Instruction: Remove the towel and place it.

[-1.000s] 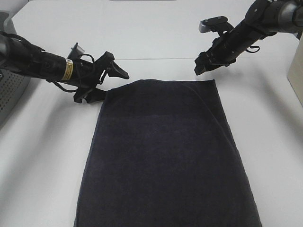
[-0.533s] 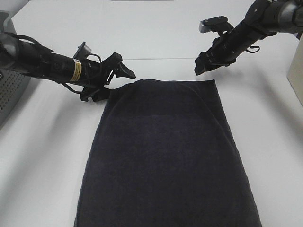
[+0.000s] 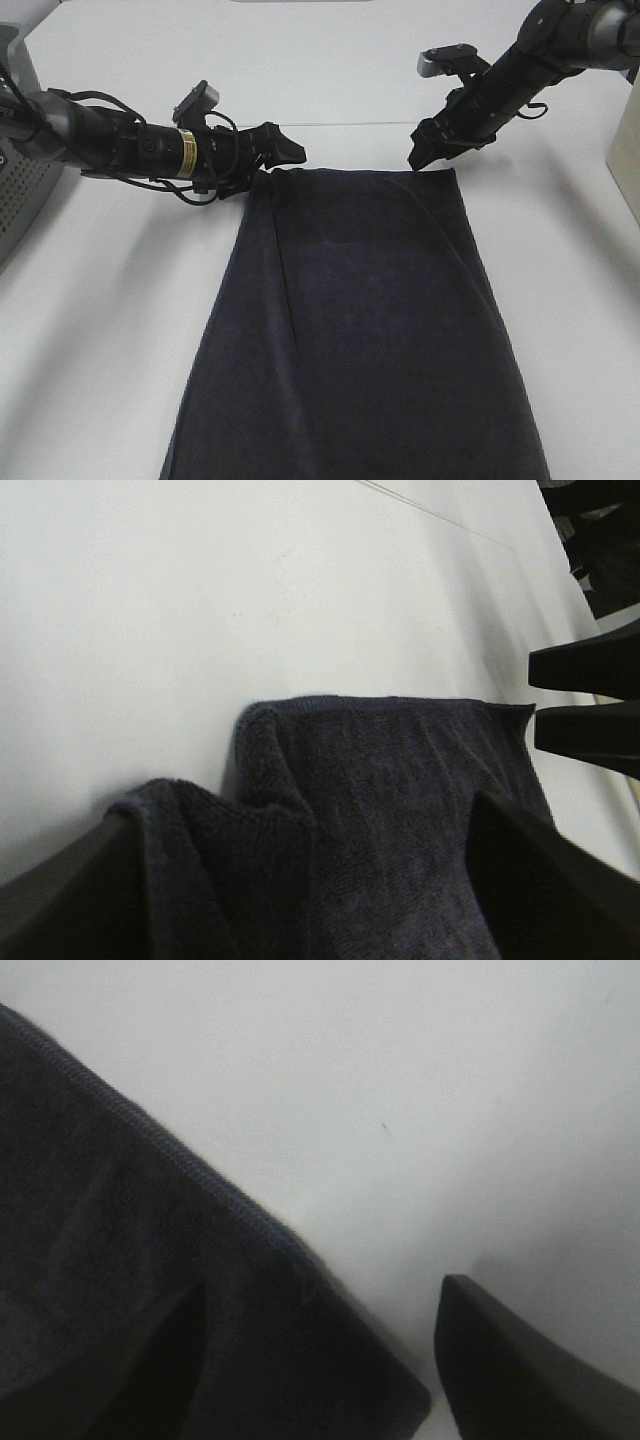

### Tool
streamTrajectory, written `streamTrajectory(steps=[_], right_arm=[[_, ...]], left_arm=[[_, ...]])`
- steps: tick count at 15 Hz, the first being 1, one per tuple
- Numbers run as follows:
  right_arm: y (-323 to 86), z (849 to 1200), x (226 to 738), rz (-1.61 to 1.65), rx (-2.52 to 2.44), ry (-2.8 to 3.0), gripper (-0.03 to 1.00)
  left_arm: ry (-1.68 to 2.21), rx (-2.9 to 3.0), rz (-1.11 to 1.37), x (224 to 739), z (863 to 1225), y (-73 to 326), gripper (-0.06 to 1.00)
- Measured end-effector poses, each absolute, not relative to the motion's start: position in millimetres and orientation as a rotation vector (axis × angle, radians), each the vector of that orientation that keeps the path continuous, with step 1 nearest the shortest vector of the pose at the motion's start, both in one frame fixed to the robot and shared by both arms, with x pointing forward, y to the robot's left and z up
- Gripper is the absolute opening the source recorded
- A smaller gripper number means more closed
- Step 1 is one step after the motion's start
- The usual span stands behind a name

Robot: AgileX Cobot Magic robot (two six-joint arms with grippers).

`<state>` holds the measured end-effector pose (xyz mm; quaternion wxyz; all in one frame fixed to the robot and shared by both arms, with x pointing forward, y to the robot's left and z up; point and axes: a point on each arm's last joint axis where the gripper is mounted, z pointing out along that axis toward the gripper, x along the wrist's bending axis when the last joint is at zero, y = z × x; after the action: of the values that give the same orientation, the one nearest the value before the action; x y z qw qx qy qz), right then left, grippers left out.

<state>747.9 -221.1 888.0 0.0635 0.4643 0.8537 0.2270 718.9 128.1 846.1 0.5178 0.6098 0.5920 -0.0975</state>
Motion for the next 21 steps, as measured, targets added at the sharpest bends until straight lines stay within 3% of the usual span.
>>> streamTrajectory(steps=[4, 10, 13, 16, 21], right_arm=[[-225.6, 886.8, 749.0, 0.612, 1.343, 2.579, 0.63], [-231.0, 865.9, 749.9, 0.513, 1.377, 2.574, 0.57], [-230.9, 863.7, 751.9, 0.519, 1.379, 2.564, 0.43], [-228.4, 863.6, 750.2, 0.535, 1.406, 2.576, 0.04], [-230.7, 862.5, 762.6, 0.582, 1.343, 2.445, 0.01]], left_arm=[[1.303, 1.673, -0.154, 715.6, 845.6, 129.2, 0.50], [1.341, 1.760, -0.096, 716.5, 843.8, 137.7, 0.48], [1.341, 1.768, -0.079, 717.4, 843.3, 139.9, 0.35], [1.326, 1.783, -0.050, 718.6, 843.0, 142.0, 0.03], [1.302, 1.799, 0.177, 736.0, 859.4, 149.2, 0.00]])
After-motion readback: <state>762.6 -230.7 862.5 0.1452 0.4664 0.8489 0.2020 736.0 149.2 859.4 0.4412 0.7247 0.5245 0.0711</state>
